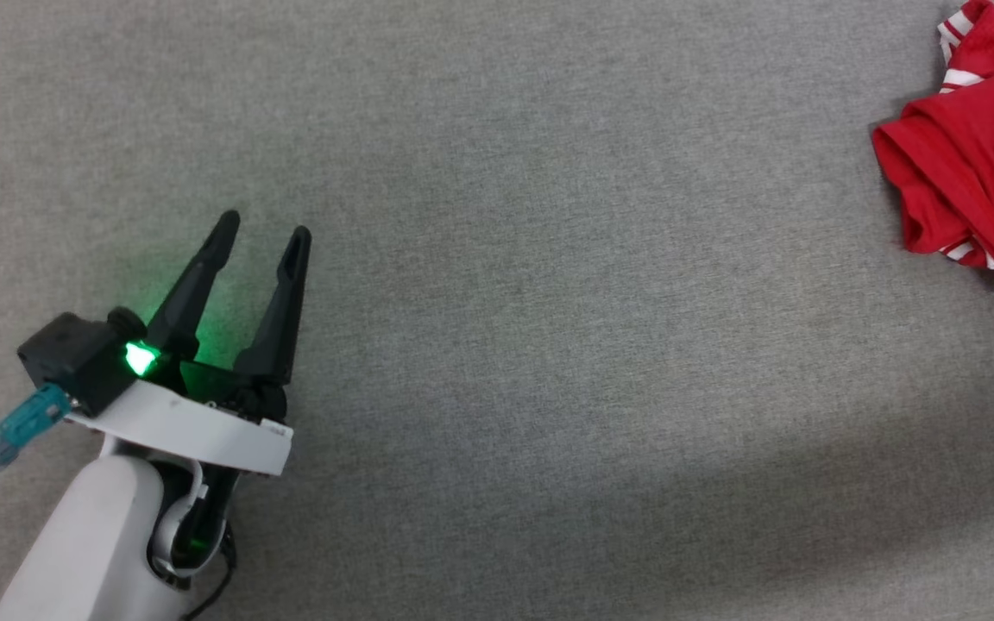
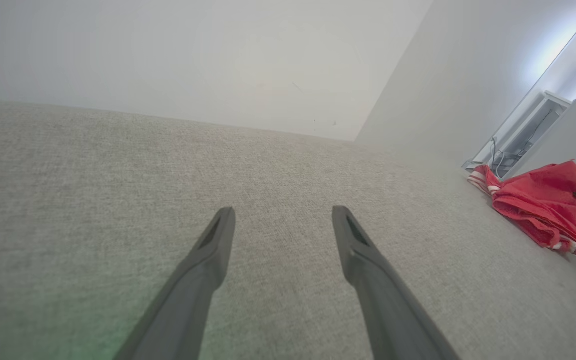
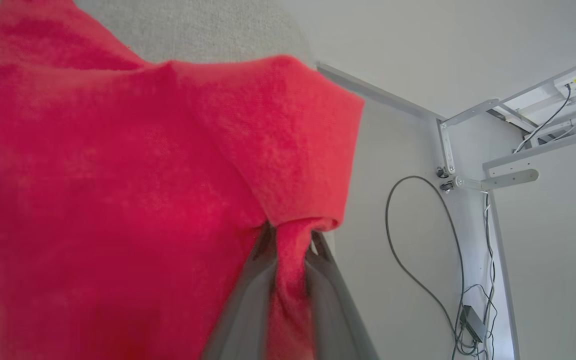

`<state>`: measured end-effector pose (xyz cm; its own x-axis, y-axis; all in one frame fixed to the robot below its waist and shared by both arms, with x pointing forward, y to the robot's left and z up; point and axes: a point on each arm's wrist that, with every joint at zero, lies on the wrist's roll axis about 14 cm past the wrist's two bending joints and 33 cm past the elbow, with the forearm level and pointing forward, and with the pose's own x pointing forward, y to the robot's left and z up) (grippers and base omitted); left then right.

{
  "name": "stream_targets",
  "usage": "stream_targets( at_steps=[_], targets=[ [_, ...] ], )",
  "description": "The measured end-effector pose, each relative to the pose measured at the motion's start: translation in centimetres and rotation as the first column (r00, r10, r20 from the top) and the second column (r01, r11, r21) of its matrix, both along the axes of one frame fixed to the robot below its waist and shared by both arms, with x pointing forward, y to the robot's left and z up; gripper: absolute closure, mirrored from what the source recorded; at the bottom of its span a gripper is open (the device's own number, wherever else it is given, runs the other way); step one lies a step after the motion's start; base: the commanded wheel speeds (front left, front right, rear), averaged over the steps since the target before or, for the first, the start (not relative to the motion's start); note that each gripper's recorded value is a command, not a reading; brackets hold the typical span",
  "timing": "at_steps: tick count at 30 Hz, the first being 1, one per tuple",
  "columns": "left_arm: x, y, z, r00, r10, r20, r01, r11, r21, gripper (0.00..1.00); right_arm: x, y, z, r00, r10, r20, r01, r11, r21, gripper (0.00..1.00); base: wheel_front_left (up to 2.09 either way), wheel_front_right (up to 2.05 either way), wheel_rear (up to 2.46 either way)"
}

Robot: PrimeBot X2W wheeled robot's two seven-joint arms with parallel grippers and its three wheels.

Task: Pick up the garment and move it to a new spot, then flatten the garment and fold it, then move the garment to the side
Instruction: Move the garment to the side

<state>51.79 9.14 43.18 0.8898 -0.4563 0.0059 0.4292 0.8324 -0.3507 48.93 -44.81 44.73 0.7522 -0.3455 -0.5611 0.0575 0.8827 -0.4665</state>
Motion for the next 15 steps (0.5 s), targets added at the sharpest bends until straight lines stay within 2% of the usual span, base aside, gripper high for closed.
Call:
stream_targets(
  at_steps=[3, 4, 6, 9, 10, 11, 12, 15],
  targets=[
    [0.1, 0.1, 0.0, 1.000, 0.003, 0.001, -0.003, 1.000, 0.002, 0.00, 0.0, 0.2, -0.7, 1.000, -0.002, -0.008, 0.002, 1.000, 0.003, 1.00, 0.00, 0.00, 0.00],
    [0.0, 0.2, 0.0, 1.000, 0.003, 0.001, -0.003, 1.000, 0.003, 0.00, 0.1, 0.2, -0.7, 1.000, 0.000, -0.004, 0.000, 1.000, 0.002, 0.93, 0.00, 0.00, 0.00],
    [0.0, 0.3, 0.1, 1.000, 0.006, 0.002, -0.006, 1.000, 0.006, 0.00, 0.5, 0.4, -0.3, 1.000, 0.014, 0.010, -0.014, 1.000, -0.009, 0.63, 0.00, 0.00, 0.00],
    [-0.1, 0.5, 0.5, 1.000, 0.012, 0.006, -0.012, 1.000, 0.009, 0.00, 0.8, 0.6, 0.1, 0.999, 0.021, 0.027, -0.021, 1.000, -0.011, 0.53, 0.00, 0.00, 0.00],
    [-0.2, 0.6, 0.7, 1.000, 0.015, 0.009, -0.015, 1.000, 0.009, 0.00, 1.0, 0.7, 0.5, 0.999, 0.025, 0.037, -0.025, 1.000, -0.014, 0.39, 0.00, 0.00, 0.00],
    [-0.2, 0.6, 0.9, 1.000, 0.018, 0.012, -0.018, 1.000, 0.008, 0.00, 1.1, 0.7, 0.8, 0.999, 0.029, 0.046, -0.028, 0.999, -0.017, 0.16, 0.00, 0.00, 0.00],
    [-0.3, 0.7, 1.0, 1.000, 0.021, 0.014, -0.021, 1.000, 0.009, 0.00, 1.1, 0.8, 1.0, 0.998, 0.030, 0.055, -0.029, 0.999, -0.016, 0.00, 0.00, 0.00, 0.00],
    [-0.7, 0.9, 1.6, 0.999, 0.031, 0.022, -0.032, 0.999, 0.010, 0.00, 1.1, 1.0, 1.6, 0.997, 0.032, 0.076, -0.031, 0.999, -0.010, 0.00, 0.00, 0.00, 0.00]
  ],
)
